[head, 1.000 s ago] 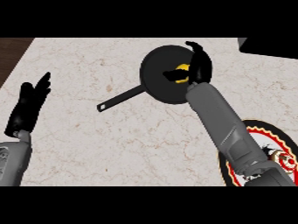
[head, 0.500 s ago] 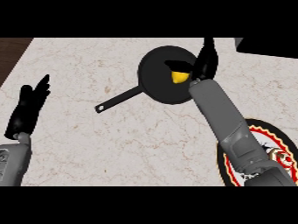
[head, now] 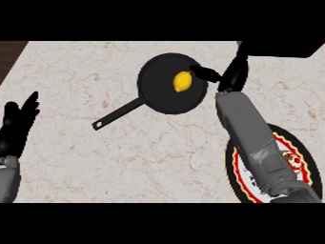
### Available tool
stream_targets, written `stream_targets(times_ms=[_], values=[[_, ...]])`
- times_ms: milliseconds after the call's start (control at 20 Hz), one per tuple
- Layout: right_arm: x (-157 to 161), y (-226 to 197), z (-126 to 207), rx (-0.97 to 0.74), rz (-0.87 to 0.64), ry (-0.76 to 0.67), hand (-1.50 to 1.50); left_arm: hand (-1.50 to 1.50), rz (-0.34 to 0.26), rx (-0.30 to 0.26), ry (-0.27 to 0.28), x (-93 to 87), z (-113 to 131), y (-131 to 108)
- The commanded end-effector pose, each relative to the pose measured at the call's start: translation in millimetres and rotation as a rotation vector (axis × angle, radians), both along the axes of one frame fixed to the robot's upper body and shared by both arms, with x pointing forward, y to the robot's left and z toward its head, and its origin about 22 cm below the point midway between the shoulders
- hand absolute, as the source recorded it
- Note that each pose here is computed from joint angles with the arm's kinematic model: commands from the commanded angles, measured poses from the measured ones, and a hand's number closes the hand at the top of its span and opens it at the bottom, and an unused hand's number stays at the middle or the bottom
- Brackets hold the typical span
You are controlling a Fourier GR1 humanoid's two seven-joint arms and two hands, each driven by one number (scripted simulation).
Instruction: Pick the lemon from the plate and place it in the pan
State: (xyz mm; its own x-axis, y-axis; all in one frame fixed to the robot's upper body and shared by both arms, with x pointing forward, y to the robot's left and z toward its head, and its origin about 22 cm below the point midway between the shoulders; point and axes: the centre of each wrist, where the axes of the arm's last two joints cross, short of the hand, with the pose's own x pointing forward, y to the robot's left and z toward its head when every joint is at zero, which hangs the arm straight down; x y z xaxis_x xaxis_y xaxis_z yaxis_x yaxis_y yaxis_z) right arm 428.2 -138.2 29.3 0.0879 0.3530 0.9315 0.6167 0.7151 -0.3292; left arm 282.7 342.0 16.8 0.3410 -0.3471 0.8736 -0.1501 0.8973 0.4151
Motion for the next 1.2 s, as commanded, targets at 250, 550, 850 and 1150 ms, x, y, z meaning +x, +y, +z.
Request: stream_targets(times_ms=[250,550,850,1150], values=[[-41.4,-66.6,-37.3,0.011,0.047,-0.031,-1.50,0.00,0.081,-0.001,0.030,-27.8,-14.8,23.3],[-82.9,-117.0,-24.9,0.034,0.083,-0.013,-1.50,0.00,0.087,-0.014,0.032,-21.2,-21.8,7.8],[-157.4,-151.7,-13.6,-0.005,0.116,0.025,-1.50,0.00,0.085,-0.001,0.018,-28.5,-10.9,24.5],[-198.1,-190.5,2.7,-0.038,0.097,-0.005,-1.50,0.00,0.053,-0.020,0.021,-19.0,-15.4,28.7]])
